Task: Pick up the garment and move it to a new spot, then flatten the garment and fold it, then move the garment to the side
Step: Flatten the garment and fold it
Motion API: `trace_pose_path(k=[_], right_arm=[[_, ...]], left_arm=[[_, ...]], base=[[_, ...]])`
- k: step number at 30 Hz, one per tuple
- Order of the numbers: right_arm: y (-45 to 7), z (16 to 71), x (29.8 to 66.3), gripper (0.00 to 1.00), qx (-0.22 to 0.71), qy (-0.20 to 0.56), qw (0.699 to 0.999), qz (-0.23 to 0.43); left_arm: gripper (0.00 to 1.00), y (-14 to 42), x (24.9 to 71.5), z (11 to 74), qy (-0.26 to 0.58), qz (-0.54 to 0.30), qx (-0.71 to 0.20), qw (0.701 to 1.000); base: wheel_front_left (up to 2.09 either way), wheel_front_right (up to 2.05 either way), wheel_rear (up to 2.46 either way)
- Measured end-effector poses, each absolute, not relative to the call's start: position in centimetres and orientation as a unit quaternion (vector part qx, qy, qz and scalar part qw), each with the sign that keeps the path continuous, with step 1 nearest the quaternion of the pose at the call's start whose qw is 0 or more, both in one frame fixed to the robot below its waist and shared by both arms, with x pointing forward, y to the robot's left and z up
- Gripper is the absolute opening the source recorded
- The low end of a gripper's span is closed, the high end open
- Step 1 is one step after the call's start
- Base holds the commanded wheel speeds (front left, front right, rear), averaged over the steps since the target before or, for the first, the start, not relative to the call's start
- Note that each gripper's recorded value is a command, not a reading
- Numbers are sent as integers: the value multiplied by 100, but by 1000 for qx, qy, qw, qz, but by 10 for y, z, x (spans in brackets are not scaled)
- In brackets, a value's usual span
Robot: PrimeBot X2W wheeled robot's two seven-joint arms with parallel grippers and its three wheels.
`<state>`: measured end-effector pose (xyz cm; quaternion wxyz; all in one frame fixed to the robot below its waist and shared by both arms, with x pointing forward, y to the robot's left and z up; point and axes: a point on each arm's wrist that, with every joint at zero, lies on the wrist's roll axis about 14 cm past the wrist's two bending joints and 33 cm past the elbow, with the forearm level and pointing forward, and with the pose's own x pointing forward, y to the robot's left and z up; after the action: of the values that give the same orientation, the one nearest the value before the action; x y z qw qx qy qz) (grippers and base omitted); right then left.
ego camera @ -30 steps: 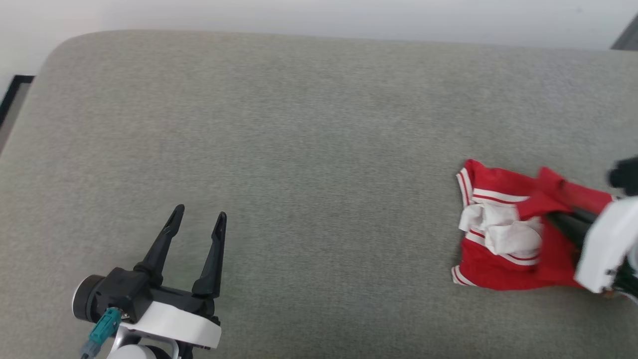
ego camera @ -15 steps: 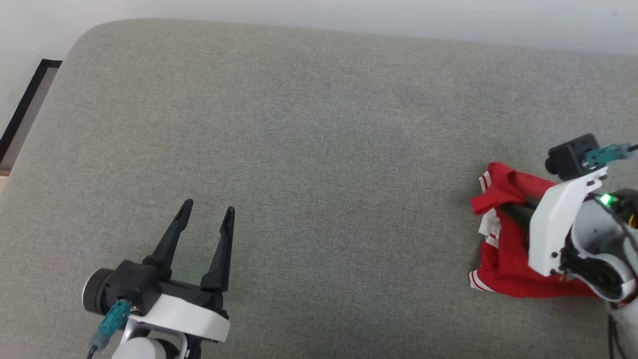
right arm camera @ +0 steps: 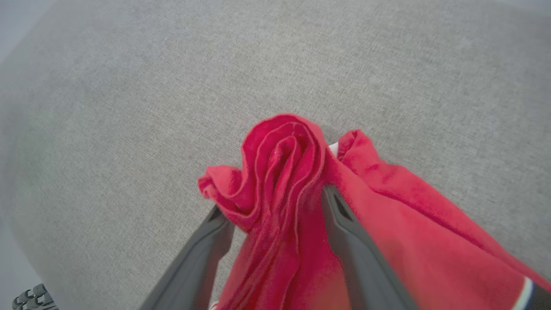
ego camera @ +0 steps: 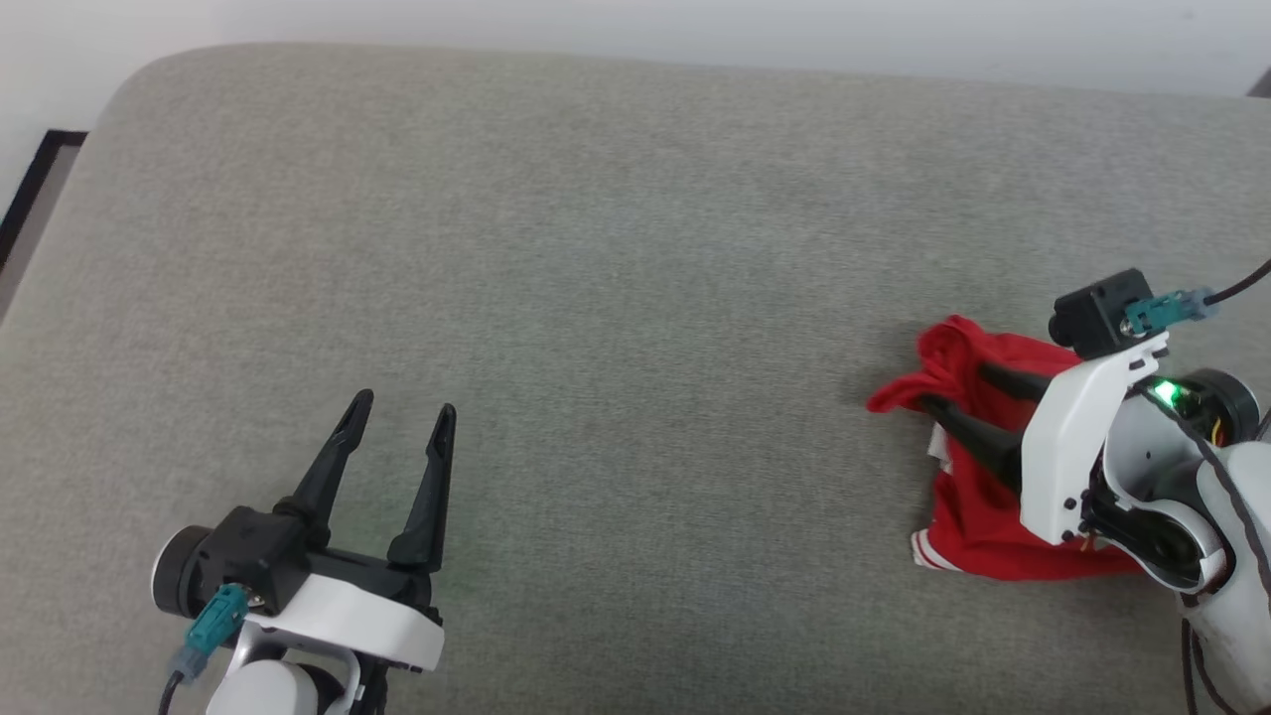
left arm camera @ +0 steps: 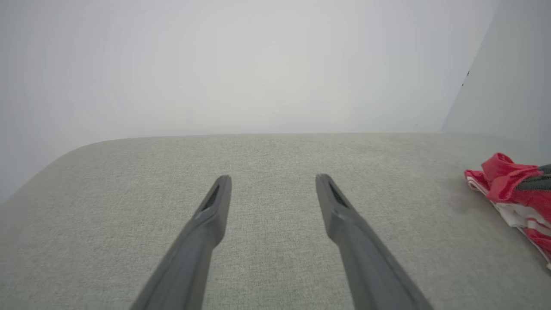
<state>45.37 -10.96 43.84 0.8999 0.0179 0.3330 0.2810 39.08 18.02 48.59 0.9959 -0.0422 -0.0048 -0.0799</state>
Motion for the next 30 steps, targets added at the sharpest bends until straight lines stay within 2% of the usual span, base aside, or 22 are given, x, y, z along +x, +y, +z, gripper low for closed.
trace_pose_path(k=[11, 16, 20, 25, 30], right_arm=[[-143, 475, 458, 100, 30, 244, 938, 244], [-178, 487, 459, 100, 43, 181, 963, 195], [-208, 505, 460, 100, 43, 103, 983, 146], [-230, 522, 447, 100, 30, 20, 993, 108], [-239, 525, 425, 100, 34, -8, 996, 83]], left_arm=[[100, 168, 397, 480, 5, -102, -56, 993], [100, 158, 399, 483, 1, -116, -61, 991], [100, 152, 397, 481, 5, -124, -66, 990], [100, 150, 392, 482, 6, -127, -69, 989], [100, 156, 380, 487, -1, -113, -76, 991]], base=[[0, 0, 0], [0, 0, 0], [0, 0, 0], [0, 0, 0], [0, 0, 0]])
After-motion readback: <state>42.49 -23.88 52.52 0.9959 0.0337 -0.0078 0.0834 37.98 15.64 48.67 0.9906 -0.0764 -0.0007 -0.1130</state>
